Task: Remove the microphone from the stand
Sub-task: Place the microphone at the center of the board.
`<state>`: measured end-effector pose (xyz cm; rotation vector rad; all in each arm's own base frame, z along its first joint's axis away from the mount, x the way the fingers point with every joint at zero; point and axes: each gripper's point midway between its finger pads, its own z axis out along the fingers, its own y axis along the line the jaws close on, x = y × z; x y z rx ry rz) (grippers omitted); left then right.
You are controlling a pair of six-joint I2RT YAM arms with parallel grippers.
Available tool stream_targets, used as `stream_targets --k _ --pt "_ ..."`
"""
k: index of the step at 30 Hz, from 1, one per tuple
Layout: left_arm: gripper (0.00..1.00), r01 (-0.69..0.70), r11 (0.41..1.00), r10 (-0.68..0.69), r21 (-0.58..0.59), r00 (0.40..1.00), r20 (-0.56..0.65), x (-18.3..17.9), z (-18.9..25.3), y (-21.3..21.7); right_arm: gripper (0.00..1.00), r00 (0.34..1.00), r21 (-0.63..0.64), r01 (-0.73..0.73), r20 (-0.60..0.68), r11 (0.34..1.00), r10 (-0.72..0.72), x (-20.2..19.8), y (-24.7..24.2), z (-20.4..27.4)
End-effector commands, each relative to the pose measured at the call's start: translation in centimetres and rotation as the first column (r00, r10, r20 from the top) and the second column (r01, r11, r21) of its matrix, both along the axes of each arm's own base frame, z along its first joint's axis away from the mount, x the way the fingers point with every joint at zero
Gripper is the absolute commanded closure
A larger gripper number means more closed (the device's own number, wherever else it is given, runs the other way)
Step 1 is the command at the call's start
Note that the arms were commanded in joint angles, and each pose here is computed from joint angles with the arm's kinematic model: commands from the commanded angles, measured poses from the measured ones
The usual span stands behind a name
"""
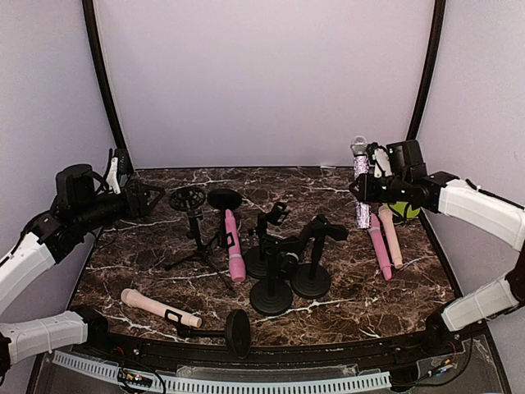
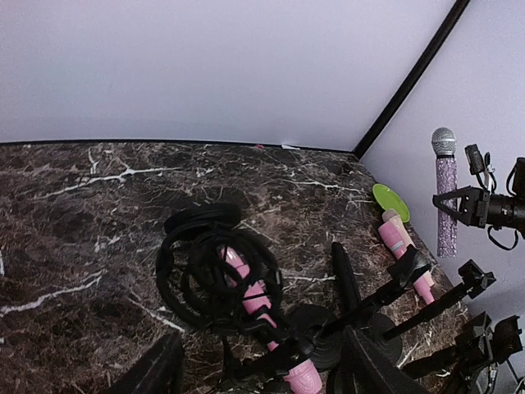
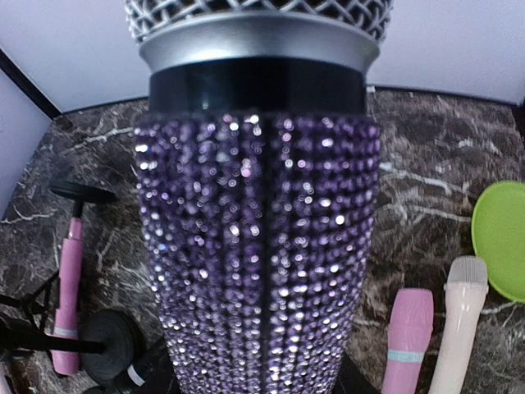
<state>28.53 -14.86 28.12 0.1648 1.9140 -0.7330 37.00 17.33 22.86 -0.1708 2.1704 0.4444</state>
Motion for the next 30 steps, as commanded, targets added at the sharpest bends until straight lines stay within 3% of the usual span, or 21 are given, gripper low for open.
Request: stream_targets --k 1,9,20,27,30 --pt "0.33 -0.174 0.984 0.169 -0.037 0.980 -0.107 -0.6 -4.0 2.7 0.82 0.999 0.061 -0.002 -0.050 0.998 0.005 -0.2 0.4 -2.9" --pt "0.33 -0.198 0.979 0.185 -0.051 0.963 -0.196 -0.8 -7.2 2.8 0.82 0.967 0.007 0.065 -0.248 0.998 -0.061 -0.7 -0.4 -10.8" --pt "0.33 -0.162 0.987 0.163 0.023 0.964 -0.209 -0.1 -8.1 2.3 0.78 0.913 -0.141 0.143 -0.364 0.980 -0.186 -1.3 -2.6 -17.3" --pt "0.32 -0.158 0.987 0.162 0.038 0.966 -0.200 0.0 -8.1 2.4 0.69 0.893 -0.199 0.167 -0.384 0.966 -0.234 -1.2 -3.5 -18.8" --pt "0.32 -0.157 0.987 0.163 0.042 0.966 -0.199 0.0 -8.1 2.4 0.61 0.890 -0.207 0.170 -0.387 0.963 -0.241 -1.4 -3.7 -18.9"
